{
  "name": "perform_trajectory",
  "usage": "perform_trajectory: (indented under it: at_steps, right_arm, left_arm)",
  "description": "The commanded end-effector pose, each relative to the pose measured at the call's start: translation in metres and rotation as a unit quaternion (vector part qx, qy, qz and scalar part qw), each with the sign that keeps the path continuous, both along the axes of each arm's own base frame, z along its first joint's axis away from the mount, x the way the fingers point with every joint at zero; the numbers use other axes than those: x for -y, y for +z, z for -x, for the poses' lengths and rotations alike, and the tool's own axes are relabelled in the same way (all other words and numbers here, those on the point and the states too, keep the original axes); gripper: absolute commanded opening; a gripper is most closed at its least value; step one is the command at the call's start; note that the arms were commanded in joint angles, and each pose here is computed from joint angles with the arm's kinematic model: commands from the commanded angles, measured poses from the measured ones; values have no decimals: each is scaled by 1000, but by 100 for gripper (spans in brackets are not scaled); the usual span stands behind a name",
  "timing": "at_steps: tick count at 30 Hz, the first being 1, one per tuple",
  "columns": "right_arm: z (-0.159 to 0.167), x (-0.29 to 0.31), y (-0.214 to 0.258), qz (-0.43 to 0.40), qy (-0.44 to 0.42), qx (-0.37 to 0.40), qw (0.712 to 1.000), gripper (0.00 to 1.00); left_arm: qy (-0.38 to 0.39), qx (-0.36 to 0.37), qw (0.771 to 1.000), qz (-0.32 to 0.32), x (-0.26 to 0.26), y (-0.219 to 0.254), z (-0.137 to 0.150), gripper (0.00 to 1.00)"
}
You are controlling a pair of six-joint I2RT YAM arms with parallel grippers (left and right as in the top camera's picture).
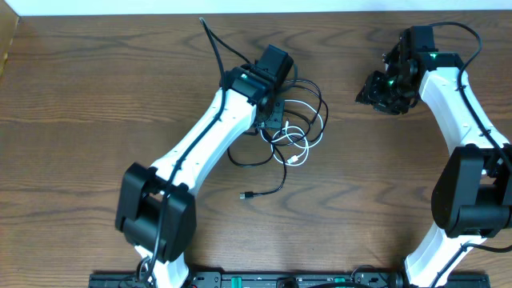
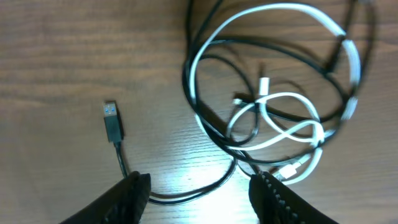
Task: Untangle cables
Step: 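Lower the left gripper onto the cable pile and grasp a loop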
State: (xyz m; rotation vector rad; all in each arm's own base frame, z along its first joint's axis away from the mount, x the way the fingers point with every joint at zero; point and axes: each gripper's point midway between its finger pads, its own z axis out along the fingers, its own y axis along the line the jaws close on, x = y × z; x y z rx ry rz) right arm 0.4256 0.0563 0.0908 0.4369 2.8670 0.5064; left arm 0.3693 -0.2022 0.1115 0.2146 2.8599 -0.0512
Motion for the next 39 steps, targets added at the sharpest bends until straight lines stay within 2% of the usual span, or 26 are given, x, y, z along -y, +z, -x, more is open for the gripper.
perform_trajectory:
  at_steps: [1,7,18,23,25,31,39]
  right_arm:
    - [0,4,-5,10,5,-2,1000,47]
    - [0,4,-5,10,5,-2,1000,47]
    - [1,4,-5,10,5,-4,1000,47]
    - [1,4,-5,10,5,-4,1000,47]
    - [1,4,-5,10,5,-4,1000,47]
    - [1,4,-5,10,5,-4,1000,47]
    - [1,4,-5,10,5,-4,1000,47]
  left_arm:
    - [60,-25,998,-24,-11,-31,-1,52]
    - [106,-50,993,1,2,-63,-5,46]
    - [159,-67,985,0,4,-98,-9,35]
    - [164,-72,984,-3,5,-110,-10,34]
    - [164,-72,984,-3,5,-112,-11,27]
    - [164,-67,984,0,7,-112,-13,21]
    - [164,-65,984,1,6,-122,-13,19]
